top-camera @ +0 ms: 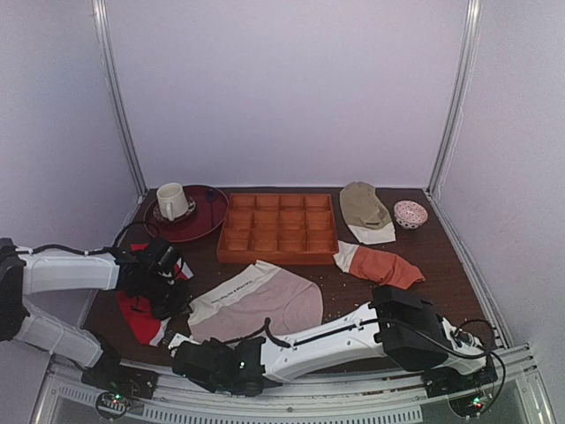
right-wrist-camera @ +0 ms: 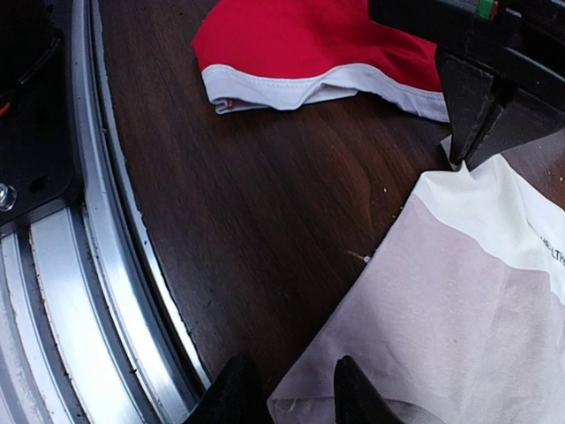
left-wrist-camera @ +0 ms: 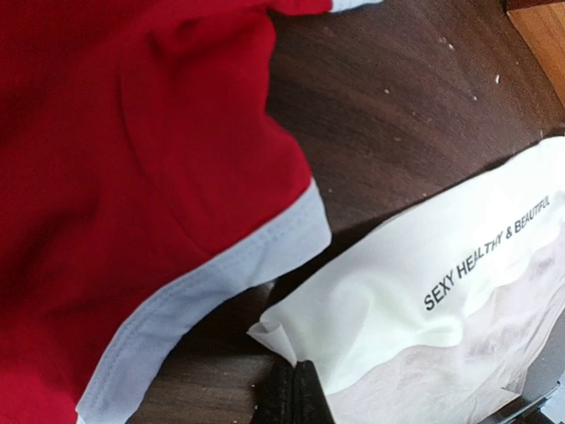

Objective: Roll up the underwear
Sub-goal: Pick up the underwear from the center of the board, then fold the underwear at the center of the board.

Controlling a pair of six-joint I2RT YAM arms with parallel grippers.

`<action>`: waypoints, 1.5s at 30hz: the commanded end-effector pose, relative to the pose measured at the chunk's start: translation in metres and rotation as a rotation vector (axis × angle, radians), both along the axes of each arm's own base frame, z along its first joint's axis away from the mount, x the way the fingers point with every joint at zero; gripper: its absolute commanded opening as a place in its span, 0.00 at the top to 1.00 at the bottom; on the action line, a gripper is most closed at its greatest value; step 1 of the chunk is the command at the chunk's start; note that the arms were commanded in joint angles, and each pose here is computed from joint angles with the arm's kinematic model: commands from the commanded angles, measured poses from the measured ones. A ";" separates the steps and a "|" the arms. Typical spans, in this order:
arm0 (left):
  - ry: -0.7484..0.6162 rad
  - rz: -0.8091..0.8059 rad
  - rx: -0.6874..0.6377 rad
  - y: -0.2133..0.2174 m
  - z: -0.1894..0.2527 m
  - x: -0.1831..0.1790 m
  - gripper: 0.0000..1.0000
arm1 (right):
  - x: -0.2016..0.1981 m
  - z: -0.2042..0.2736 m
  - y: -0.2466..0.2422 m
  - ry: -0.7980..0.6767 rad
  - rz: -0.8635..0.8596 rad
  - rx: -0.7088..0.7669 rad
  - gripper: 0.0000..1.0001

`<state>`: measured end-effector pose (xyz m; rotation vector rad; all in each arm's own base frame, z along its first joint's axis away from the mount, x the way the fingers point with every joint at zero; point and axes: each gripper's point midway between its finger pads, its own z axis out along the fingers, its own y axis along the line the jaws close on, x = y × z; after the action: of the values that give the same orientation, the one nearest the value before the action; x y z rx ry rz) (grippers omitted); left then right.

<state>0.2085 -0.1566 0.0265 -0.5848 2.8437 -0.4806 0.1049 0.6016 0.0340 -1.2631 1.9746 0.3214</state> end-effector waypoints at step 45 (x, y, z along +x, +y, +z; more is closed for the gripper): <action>-0.018 0.011 -0.144 -0.021 0.065 0.008 1.00 | 0.006 0.094 -0.040 0.152 -0.059 0.192 1.00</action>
<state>0.2096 -0.1649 0.0774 -0.6081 2.8022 -0.6399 0.1004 0.5783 0.1187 -1.1583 1.9988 0.5278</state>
